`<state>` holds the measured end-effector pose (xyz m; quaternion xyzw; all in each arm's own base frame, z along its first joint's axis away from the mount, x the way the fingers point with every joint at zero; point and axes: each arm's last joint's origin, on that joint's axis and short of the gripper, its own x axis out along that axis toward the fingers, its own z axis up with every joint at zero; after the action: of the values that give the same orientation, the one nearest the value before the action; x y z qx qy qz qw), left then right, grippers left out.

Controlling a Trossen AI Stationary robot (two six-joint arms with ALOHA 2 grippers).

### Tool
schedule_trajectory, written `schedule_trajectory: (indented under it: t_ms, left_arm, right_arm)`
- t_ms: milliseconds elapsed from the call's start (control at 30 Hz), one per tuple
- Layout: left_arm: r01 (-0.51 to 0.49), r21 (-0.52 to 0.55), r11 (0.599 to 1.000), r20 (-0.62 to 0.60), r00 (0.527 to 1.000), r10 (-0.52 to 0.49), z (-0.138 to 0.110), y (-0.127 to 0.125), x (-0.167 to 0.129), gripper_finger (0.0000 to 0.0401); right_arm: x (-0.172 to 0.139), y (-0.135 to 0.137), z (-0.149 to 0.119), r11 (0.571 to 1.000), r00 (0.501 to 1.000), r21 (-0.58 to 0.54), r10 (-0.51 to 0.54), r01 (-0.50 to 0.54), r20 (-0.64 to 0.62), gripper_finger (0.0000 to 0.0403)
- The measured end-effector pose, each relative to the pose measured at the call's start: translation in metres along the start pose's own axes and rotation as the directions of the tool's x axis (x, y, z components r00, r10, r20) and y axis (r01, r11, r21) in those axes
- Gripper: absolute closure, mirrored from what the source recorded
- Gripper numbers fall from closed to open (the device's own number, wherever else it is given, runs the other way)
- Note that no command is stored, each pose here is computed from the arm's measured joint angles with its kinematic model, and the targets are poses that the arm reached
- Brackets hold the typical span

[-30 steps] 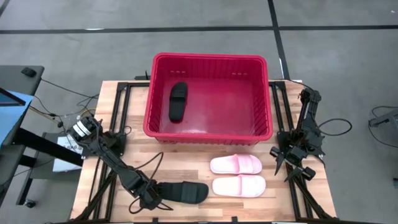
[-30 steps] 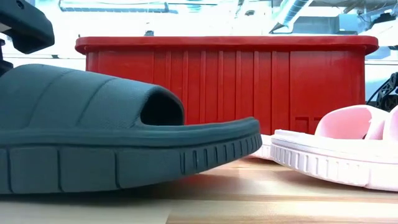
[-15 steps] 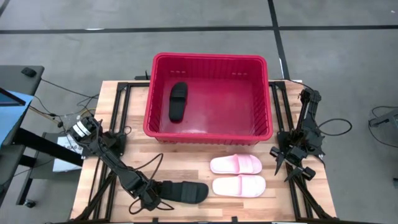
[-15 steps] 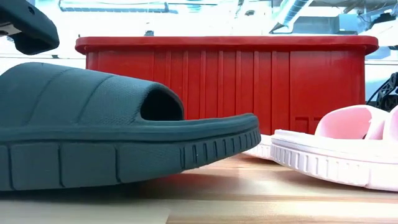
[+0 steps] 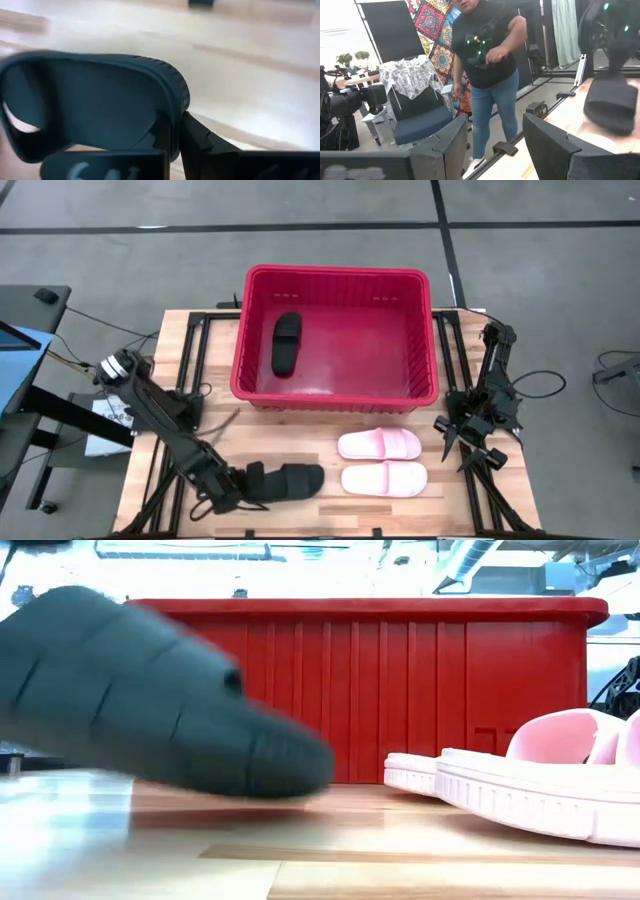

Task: Pick and place slides into bin
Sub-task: Put the black slipper into the red bin

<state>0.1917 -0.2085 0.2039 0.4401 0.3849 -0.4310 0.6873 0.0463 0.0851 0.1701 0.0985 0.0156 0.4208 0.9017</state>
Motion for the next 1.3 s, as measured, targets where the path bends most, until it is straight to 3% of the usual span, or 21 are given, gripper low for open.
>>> schedule_trajectory:
  t_ms: [300, 467, 633, 833, 1067, 1300]
  left_arm:
    - [-0.113, -0.148, 0.983, 0.289, 0.945, 0.152, 0.003, -0.003, -0.089, 0.0401]
    - [-0.165, -0.203, 0.965, 0.450, 0.860, 0.242, 0.009, -0.002, -0.142, 0.0401]
    - [-0.249, -0.267, 0.931, 0.527, 0.771, 0.357, 0.013, 0.003, -0.187, 0.0401]
    - [-0.360, -0.373, 0.855, 0.496, 0.702, 0.511, 0.016, 0.013, -0.217, 0.0401]
    - [-0.440, -0.488, 0.754, 0.406, 0.650, 0.643, 0.004, 0.037, -0.229, 0.0401]
    - [-0.514, -0.608, 0.605, 0.297, 0.559, 0.774, -0.012, 0.075, -0.231, 0.0401]
  right_arm:
    - [0.000, 0.000, 0.000, 1.000, 1.000, 0.000, 0.000, 0.000, 0.001, 0.0221]
    - [0.000, 0.000, 0.000, 1.000, 1.000, 0.000, 0.000, 0.000, 0.001, 0.0221]
    - [0.000, 0.000, 0.000, 1.000, 1.000, 0.000, 0.000, 0.000, 0.001, 0.0221]
    - [0.000, 0.000, 0.000, 1.000, 1.000, 0.000, 0.000, 0.000, 0.000, 0.0221]
    - [0.000, 0.000, 0.000, 1.000, 1.000, 0.000, 0.000, 0.000, 0.001, 0.0221]
    - [0.000, 0.000, 0.000, 1.000, 1.000, 0.000, 0.000, 0.000, 0.000, 0.0221]
